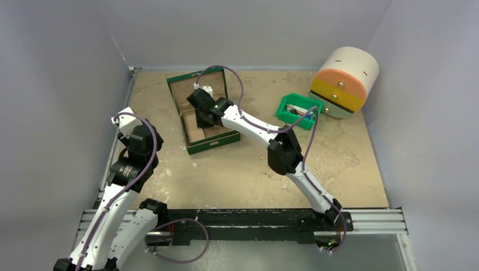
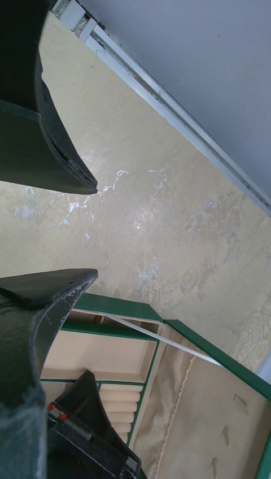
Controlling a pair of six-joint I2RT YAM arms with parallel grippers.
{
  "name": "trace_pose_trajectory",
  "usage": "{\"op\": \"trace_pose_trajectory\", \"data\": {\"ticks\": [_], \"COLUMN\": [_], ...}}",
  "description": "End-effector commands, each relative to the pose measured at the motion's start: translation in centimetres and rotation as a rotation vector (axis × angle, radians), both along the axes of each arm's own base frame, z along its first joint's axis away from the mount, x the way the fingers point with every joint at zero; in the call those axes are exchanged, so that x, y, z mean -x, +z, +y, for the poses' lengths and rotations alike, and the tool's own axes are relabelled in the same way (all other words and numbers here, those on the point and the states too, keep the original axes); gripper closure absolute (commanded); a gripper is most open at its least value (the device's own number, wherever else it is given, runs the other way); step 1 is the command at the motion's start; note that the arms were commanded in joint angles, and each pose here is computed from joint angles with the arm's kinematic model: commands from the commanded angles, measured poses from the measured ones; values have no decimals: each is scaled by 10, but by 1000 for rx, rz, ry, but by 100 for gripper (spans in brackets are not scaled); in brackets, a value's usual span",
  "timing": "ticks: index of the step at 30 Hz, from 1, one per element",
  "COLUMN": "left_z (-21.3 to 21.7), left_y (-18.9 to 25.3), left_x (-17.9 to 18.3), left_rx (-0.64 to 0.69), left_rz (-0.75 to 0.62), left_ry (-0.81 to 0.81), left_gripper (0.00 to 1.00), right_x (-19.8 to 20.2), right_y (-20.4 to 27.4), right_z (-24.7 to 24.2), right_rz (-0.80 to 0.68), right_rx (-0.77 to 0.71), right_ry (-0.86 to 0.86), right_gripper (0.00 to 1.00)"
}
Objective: Organize the mixed jewelry
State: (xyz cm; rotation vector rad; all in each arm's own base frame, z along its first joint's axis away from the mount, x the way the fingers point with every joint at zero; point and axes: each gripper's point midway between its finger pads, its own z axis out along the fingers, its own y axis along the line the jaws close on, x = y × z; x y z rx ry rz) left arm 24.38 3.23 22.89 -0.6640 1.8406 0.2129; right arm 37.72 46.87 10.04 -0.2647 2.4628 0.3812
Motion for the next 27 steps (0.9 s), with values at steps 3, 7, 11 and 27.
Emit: {"op": "trace_pose_trajectory", "data": {"ticks": [3,7,11,27], "left_z": [-1,-1,-1,-1], "left_y": [23,23,23,22], "left_x": [-5,-5,-5,-6], "left_rx": [32,32,31,29], "left_rz": [-86,-86,-84,-79], "left_ry": [7,7,7,4], "left_gripper": [49,49,50,50], "right_x": [1,0,1,9], "right_y": [17,17,17,20], "right_z": [22,25,29,40], "right_rz": [-14,-14,-7,-18], "right_rx": [-91,-101,-121,-138], "right_ry": [5,3,12,50], "right_gripper": [95,93,90,71]}}
